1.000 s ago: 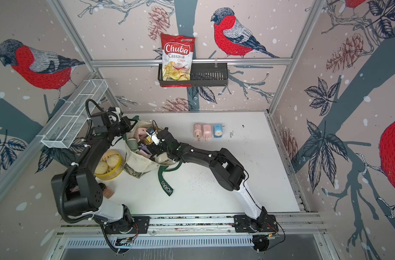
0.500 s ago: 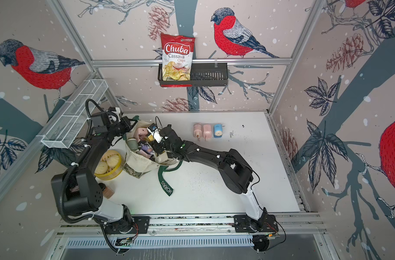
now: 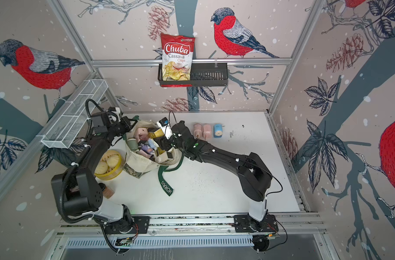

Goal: Take out the pencil sharpeners from the tote bags
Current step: Pick up the pencil sharpener from the canvas bag, then place the pencil sharpener at the center of the board.

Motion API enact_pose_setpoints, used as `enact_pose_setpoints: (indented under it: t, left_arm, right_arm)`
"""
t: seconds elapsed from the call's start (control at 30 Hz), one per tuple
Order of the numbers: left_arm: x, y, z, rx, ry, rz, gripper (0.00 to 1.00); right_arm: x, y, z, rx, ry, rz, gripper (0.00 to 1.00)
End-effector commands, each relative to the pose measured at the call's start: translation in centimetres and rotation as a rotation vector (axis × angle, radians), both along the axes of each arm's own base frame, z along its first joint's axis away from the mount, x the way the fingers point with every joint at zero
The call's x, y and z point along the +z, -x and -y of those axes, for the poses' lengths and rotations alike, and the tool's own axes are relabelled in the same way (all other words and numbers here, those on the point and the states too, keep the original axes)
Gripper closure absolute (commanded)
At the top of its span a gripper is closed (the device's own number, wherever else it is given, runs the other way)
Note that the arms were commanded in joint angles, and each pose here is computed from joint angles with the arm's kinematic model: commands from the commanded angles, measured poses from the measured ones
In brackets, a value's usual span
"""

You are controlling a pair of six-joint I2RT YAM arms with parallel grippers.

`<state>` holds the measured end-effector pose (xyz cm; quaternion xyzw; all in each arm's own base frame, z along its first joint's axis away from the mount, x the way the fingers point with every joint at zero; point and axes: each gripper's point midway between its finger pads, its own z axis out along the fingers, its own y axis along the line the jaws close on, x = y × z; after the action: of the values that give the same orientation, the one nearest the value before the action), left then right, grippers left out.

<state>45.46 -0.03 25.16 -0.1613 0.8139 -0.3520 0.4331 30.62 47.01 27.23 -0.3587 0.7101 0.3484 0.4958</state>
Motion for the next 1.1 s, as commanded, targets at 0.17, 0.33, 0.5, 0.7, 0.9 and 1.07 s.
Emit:
enact_pose_setpoints:
  t: [0.17, 0.33, 0.5, 0.7, 0.9, 1.07]
  left_arm:
    - [3.4, -0.7, 0.6, -0.048, -0.012, 0.149, 1.0]
    - [3.5, -0.7, 0.6, -0.048, -0.014, 0.152, 1.0]
    - [3.5, -0.7, 0.6, -0.049, -0.014, 0.151, 1.0]
    - [3.5, -0.7, 0.6, -0.05, -0.012, 0.152, 1.0]
    - [3.6, -0.7, 0.6, -0.051, -0.011, 0.153, 1.0]
    - [3.5, -0.7, 0.6, -0.052, -0.009, 0.152, 1.0]
  right_arm:
    - [5.1, -2.0, 9.1, -0.157, -0.136, -0.004, 0.52]
    - [4.1, -5.2, 16.6, -0.348, -0.1, -0.015, 0.52]
    - [2.3, -8.5, 23.2, -0.567, -0.022, -0.06, 0.52]
    - [-0.8, -12.3, 30.6, -0.807, 0.028, -0.156, 0.52]
    - [-5.4, -15.5, 36.4, -0.972, 0.092, -0.297, 0.52]
    - [-9.1, -17.6, 38.4, -1.015, 0.134, -0.392, 0.53]
